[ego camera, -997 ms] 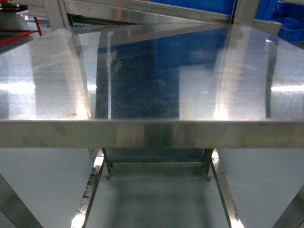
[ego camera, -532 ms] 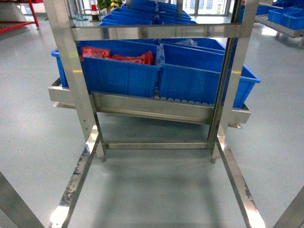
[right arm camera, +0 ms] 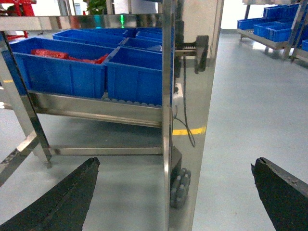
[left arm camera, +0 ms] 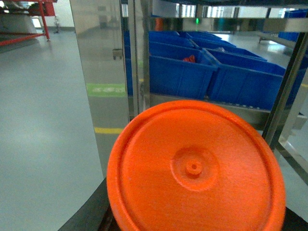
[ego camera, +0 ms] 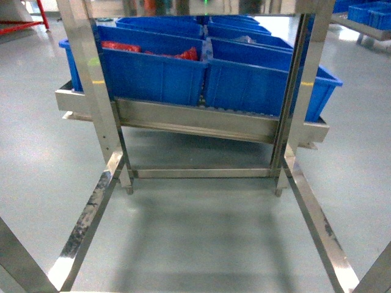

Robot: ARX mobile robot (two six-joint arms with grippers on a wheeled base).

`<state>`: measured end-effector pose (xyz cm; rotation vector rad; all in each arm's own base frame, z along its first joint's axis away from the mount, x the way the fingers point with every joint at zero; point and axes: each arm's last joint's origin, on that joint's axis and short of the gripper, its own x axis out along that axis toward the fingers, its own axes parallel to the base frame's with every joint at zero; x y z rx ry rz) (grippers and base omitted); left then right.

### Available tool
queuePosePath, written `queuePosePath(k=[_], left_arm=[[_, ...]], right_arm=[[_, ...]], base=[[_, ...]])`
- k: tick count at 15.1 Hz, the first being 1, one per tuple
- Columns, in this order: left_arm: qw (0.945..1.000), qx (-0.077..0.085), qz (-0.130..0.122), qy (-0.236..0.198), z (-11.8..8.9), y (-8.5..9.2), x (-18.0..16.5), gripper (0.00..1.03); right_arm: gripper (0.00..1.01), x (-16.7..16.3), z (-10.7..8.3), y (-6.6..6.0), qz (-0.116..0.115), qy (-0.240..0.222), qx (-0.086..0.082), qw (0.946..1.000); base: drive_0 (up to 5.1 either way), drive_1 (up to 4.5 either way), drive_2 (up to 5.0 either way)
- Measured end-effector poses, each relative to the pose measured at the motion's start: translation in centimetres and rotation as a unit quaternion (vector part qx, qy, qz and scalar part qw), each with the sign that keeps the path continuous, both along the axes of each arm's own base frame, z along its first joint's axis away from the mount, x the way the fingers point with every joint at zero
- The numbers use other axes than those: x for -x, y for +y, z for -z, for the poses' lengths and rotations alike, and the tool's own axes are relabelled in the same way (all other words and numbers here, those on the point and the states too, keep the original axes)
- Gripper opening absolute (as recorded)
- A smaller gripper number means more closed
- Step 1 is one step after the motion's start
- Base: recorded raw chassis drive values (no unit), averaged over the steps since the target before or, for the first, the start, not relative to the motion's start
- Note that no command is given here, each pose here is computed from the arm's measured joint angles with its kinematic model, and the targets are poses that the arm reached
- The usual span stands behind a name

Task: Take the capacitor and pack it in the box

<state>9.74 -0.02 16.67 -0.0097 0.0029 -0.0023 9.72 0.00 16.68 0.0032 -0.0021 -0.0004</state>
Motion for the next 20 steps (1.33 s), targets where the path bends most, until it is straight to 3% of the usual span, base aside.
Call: queuePosePath(k=[10,20], left_arm=[[1.0,0.0,0.0,0.0,0.0,0.0,0.0,0.44],[1.0,0.0,-0.001,0.0,0.0,0.01,0.0,0.44]], right_arm=[[0.98,0.0,-0.03,-0.01,0.001,-0.002,0.0,1.0],[0.98,0.0,-0.03,0.0,0.0,-0.002,0.0,1.0]], base=[[0.0,0.0,0.0],[-4.9,2.58,2.6]])
